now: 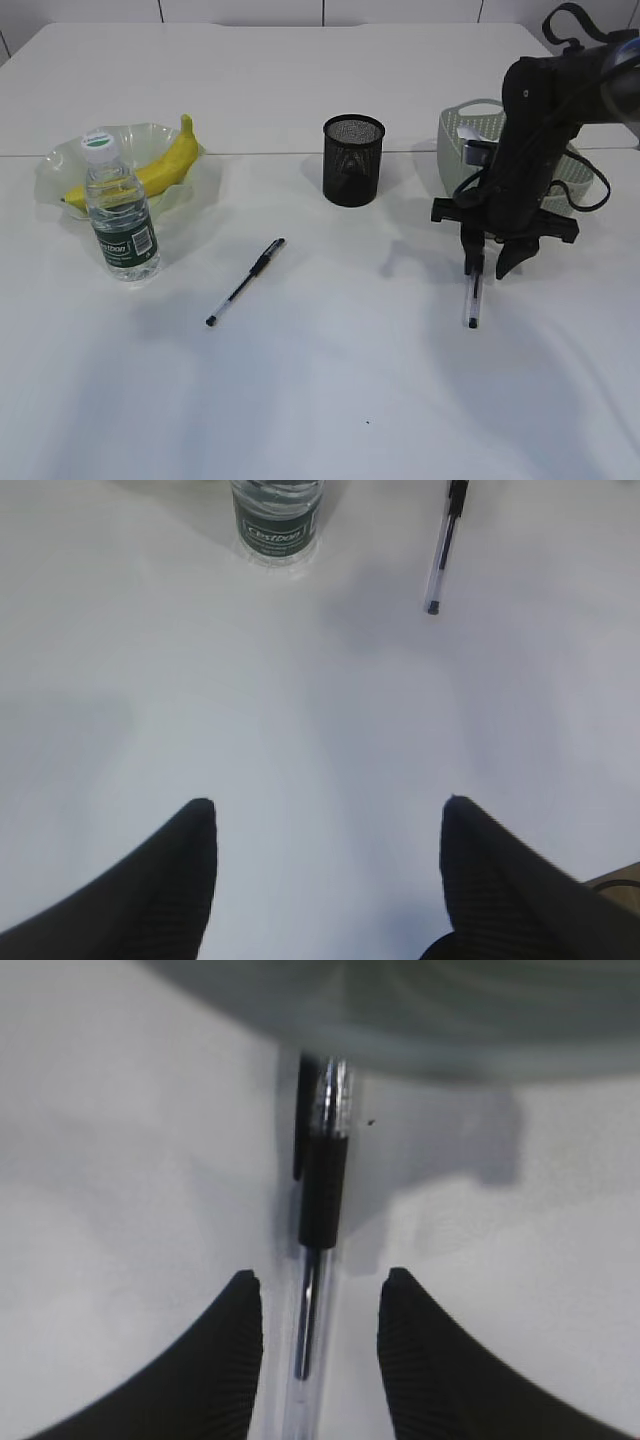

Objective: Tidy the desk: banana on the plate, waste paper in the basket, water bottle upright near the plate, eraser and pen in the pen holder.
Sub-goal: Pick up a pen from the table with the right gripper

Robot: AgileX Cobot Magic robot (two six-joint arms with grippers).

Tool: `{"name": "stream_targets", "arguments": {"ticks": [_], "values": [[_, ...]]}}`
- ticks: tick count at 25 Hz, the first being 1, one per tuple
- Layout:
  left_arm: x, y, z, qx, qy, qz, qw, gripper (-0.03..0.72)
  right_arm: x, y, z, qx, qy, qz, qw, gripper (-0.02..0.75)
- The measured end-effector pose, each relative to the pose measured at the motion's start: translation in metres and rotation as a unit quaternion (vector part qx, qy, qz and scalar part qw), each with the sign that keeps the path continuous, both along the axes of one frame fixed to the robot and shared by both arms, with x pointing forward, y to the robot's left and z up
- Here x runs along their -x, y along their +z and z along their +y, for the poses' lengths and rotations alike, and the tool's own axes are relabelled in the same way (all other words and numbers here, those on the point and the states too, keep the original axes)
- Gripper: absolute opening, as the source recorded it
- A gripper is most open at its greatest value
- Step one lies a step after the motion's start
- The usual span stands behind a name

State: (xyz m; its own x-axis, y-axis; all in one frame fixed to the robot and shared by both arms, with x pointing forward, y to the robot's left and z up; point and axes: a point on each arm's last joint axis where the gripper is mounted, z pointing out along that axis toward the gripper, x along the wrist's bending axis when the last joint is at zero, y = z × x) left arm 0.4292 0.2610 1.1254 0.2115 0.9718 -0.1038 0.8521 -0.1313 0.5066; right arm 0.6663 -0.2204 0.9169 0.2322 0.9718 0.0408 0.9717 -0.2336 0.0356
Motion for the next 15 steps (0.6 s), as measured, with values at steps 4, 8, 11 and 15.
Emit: {"name": "stream_targets", "arguments": {"ticks": [4, 8, 11, 15], "values": [[0.0, 0.0, 0.0, 0.0, 0.0, 0.0, 1.0, 0.505, 0.001, -0.006, 0.002, -0.009, -0.003, 0.006, 1.0, 0.279], [0.0, 0.0, 0.0, 0.0, 0.0, 0.0, 1.0, 0.505, 0.001, -0.011, 0.002, -0.01, -0.003, 0.008, 1.0, 0.275], [0.0, 0.0, 0.0, 0.0, 0.0, 0.0, 1.0, 0.505, 0.0, -0.011, 0.002, -0.01, -0.003, 0.003, 1.0, 0.272], [0.0, 0.0, 0.0, 0.0, 0.0, 0.0, 1.0, 0.505, -0.001, -0.014, 0.002, -0.01, -0.003, 0.005, 1.0, 0.262]]}}
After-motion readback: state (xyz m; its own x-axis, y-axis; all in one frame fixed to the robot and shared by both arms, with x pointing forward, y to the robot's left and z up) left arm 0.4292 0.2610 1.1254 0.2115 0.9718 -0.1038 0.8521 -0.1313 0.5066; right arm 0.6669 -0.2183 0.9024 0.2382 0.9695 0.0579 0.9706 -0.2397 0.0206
